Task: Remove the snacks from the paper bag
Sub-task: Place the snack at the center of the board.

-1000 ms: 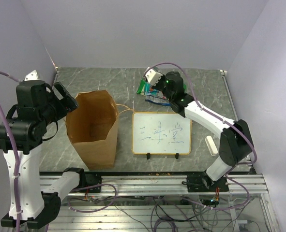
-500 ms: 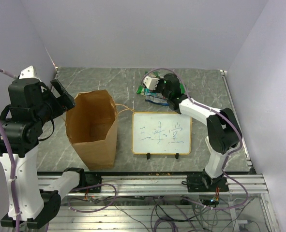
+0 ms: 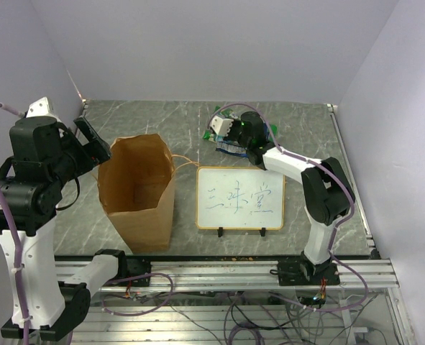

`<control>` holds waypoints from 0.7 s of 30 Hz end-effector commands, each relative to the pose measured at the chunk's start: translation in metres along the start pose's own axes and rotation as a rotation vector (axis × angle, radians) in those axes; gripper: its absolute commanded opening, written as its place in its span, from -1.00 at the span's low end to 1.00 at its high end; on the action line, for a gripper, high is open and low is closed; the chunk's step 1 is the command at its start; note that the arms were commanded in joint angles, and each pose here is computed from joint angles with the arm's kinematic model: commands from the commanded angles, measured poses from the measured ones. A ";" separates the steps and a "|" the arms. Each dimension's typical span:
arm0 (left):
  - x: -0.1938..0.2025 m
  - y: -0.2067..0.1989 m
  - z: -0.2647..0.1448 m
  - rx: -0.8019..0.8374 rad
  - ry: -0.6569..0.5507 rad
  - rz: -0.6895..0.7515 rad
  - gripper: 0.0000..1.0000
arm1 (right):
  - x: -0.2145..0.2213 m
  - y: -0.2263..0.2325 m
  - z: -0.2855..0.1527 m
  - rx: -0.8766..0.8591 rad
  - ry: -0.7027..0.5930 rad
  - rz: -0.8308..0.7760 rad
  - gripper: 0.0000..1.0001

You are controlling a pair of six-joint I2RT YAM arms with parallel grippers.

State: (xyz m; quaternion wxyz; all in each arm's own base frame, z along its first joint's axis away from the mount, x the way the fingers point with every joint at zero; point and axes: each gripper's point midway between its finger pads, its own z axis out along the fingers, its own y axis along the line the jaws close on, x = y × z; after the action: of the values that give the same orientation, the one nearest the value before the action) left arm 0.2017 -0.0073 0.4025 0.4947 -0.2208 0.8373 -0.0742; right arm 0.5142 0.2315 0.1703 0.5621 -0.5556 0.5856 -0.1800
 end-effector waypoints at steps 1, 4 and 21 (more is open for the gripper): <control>-0.003 -0.005 -0.003 0.027 -0.010 -0.008 0.92 | -0.006 -0.003 0.003 0.036 -0.043 0.052 -1.00; -0.001 -0.006 -0.003 0.037 -0.003 -0.014 0.92 | -0.006 0.003 0.003 0.022 -0.049 0.075 -1.00; 0.005 -0.010 -0.010 0.075 0.009 -0.037 0.93 | -0.009 0.008 0.000 -0.003 -0.044 0.199 -0.39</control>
State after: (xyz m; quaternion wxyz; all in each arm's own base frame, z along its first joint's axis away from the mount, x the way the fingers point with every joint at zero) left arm 0.1949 -0.0144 0.4060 0.4985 -0.2209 0.8324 -0.0991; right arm 0.5077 0.2395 0.1540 0.5720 -0.5200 0.6228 -0.1204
